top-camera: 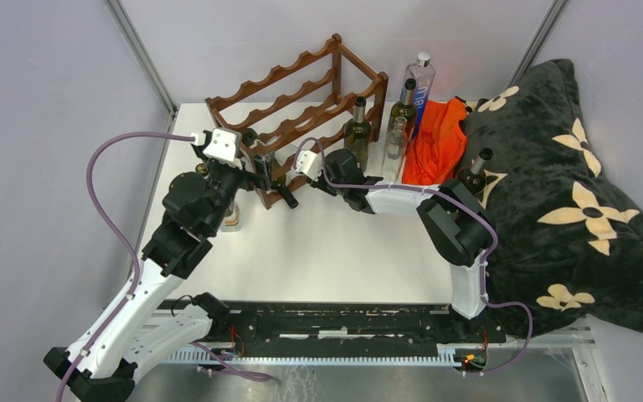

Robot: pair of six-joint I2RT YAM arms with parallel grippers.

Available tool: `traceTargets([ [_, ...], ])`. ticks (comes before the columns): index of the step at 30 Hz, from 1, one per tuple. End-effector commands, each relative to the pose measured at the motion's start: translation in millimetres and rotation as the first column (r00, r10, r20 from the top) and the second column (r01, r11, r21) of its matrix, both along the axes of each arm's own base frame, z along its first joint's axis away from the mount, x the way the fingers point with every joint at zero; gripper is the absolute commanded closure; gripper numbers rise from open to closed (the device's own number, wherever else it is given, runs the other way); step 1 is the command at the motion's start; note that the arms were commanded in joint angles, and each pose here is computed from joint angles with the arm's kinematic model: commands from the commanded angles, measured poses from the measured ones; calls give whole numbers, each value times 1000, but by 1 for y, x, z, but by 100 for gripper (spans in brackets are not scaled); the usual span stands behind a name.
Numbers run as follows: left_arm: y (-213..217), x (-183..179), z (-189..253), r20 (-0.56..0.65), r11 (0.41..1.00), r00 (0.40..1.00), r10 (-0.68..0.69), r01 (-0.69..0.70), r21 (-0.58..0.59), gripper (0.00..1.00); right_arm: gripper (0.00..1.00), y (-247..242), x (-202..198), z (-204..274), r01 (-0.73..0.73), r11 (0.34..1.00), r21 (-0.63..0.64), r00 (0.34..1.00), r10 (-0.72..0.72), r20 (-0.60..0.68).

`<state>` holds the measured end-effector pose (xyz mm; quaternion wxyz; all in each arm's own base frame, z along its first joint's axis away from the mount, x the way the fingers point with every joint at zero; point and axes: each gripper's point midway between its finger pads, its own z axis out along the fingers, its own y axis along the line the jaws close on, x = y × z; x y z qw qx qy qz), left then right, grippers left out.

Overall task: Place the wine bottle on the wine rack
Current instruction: Place the wine bottle in the wine rack.

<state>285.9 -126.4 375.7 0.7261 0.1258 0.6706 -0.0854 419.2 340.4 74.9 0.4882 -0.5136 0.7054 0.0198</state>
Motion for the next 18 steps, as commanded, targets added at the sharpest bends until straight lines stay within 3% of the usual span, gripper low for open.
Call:
traceTargets([
  [1,4,-3,19,71,1000,997,-1,2,-8,0,84,1,-7,11,-9,1000,17,1000,9,-25],
  [8,6,-3,20,77,1000,997,3,-2,-8,0,100,-5,-20,4,46,997,55,997,-42,-67],
  [18,7,-3,19,79,1000,997,4,-3,-9,0,100,1,-33,2,179,958,225,983,-167,-73],
])
